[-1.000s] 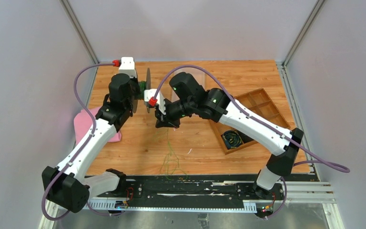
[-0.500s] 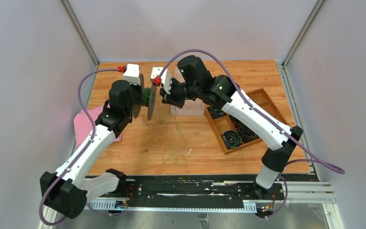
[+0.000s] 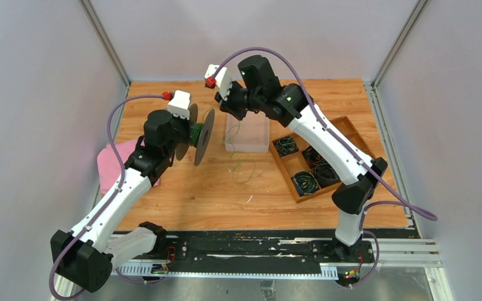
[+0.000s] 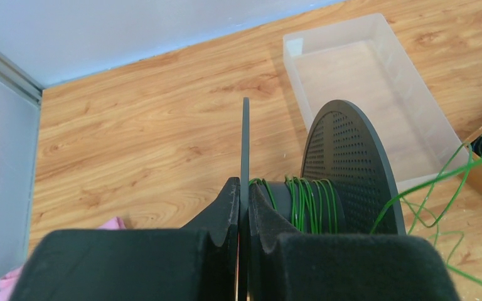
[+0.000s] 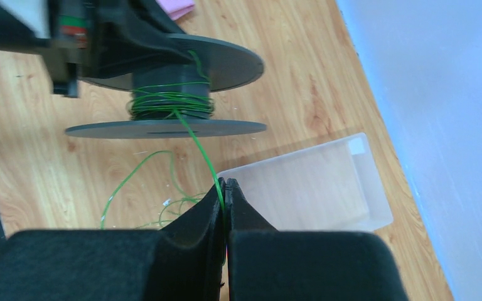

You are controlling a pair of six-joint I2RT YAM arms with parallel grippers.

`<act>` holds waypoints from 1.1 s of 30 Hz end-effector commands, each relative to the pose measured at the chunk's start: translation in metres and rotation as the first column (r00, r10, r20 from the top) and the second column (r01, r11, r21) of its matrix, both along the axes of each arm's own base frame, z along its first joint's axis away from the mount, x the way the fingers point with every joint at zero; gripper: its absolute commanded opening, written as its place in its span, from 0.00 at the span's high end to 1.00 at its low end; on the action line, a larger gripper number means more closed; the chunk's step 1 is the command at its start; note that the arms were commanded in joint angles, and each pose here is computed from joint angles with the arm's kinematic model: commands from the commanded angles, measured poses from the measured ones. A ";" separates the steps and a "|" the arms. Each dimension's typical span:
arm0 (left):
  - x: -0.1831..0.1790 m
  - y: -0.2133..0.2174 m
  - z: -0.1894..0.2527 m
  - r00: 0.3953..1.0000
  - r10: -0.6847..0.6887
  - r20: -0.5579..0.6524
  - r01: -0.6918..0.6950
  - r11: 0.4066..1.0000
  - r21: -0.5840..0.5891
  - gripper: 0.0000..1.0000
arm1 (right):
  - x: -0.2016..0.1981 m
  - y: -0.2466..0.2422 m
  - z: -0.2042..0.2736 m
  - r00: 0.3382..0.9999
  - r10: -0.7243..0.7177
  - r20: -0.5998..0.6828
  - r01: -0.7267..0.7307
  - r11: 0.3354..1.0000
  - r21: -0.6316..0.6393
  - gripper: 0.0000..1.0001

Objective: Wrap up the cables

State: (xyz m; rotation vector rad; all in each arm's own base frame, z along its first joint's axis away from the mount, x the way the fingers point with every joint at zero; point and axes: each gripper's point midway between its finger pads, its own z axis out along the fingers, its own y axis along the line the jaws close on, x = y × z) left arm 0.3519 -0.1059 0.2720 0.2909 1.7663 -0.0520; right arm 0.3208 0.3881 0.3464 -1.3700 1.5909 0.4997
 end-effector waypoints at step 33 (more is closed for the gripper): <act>-0.019 -0.021 0.037 0.997 -0.077 0.027 0.081 0.981 -0.177 1.00 | 0.111 -0.031 -0.098 0.981 -0.191 -0.032 0.185 0.971 -0.150 0.99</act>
